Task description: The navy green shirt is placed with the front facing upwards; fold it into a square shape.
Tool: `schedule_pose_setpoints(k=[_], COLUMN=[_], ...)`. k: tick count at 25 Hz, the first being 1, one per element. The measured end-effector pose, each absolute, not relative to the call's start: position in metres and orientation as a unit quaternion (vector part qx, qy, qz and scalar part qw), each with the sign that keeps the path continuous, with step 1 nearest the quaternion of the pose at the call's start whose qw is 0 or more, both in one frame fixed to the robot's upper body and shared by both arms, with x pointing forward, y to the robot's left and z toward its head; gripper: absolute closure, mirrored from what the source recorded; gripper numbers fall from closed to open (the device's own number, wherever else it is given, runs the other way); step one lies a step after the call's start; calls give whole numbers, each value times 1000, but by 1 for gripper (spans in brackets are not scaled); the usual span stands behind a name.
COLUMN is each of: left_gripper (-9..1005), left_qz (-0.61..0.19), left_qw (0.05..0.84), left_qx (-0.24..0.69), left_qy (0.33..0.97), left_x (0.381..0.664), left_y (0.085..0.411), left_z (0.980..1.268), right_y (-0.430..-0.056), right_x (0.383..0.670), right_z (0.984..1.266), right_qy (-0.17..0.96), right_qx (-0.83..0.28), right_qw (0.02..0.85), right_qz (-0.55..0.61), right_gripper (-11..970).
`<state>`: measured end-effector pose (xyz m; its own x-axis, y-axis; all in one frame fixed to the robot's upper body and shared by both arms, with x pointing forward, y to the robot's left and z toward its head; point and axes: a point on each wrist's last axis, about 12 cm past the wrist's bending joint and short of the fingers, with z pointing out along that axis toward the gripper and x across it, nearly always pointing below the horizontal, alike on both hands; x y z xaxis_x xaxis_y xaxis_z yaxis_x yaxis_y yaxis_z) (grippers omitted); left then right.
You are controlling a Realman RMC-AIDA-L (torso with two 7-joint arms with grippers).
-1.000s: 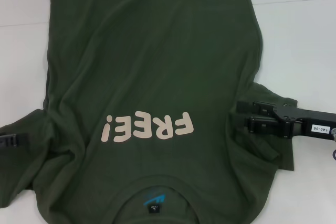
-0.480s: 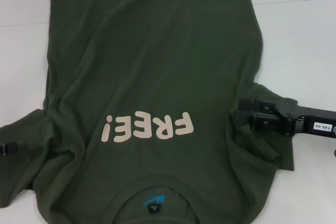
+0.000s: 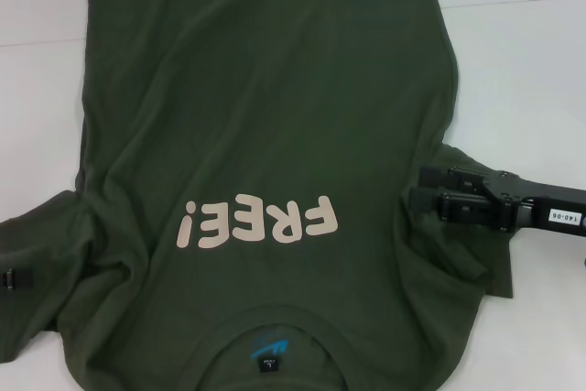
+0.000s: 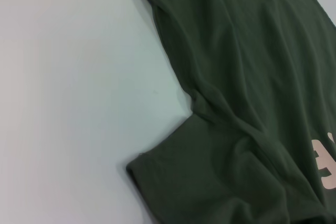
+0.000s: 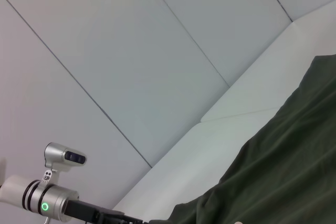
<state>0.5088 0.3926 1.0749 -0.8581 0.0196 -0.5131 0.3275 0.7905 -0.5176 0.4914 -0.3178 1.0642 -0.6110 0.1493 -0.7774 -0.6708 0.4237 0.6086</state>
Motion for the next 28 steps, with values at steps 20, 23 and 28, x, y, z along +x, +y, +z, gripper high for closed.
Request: schedule_pose_setpoints(k=[20,23,28], left_gripper=[63,64,67], left_qz=[-305,-305,-303], left_qw=[247,247,242], left_qx=[100,98,100], left_qy=[914,915,916], left_x=[515,514,513], left_y=[385,387,387], left_z=[1067,1068,1067], right_y=[-320,-320,-321], right_x=[492,493,493], right_z=[1065,1065,1066], right_qy=[740,740,740], right_qx=[-173,-173,-172], right_qw=[409,409,411], right_qz=[505,505,504], right_gripper=[12,12,12])
